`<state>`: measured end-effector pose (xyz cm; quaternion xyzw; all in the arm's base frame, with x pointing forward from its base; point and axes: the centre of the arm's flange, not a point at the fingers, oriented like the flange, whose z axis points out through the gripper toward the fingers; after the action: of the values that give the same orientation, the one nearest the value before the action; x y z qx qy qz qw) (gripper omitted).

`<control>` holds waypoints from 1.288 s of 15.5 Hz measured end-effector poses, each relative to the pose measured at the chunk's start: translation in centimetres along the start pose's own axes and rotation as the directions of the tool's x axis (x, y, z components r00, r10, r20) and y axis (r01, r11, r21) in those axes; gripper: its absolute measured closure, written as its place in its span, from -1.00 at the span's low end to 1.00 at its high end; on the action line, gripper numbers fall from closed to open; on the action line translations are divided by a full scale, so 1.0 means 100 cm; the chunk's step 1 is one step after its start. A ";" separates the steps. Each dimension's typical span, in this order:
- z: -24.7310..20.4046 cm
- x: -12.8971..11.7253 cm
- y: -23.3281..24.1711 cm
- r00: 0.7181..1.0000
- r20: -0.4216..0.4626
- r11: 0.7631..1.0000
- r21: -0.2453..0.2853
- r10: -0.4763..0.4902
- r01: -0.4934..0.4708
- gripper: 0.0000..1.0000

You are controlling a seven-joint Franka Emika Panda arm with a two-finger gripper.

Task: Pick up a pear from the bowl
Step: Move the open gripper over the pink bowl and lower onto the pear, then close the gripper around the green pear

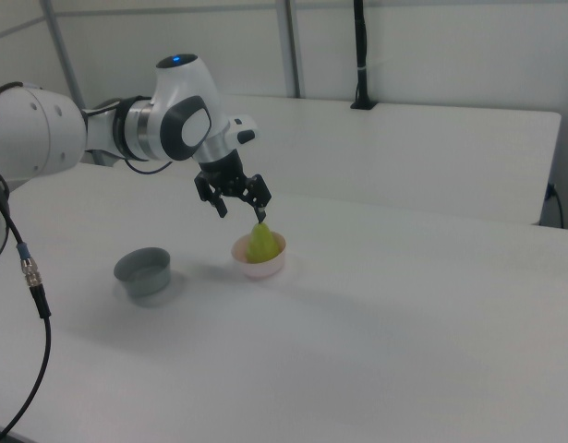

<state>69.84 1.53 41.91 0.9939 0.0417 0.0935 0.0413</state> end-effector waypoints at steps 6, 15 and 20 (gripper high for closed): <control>0.033 -0.001 0.003 0.999 0.035 0.998 -0.044 -0.031 0.033 -1.00; 0.070 0.001 0.001 0.998 0.026 0.996 -0.062 -0.055 0.057 -1.00; 0.077 0.003 0.000 0.998 0.003 0.996 -0.062 -0.060 0.060 -0.95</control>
<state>71.60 1.01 34.38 0.9905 0.0688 0.0928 0.0749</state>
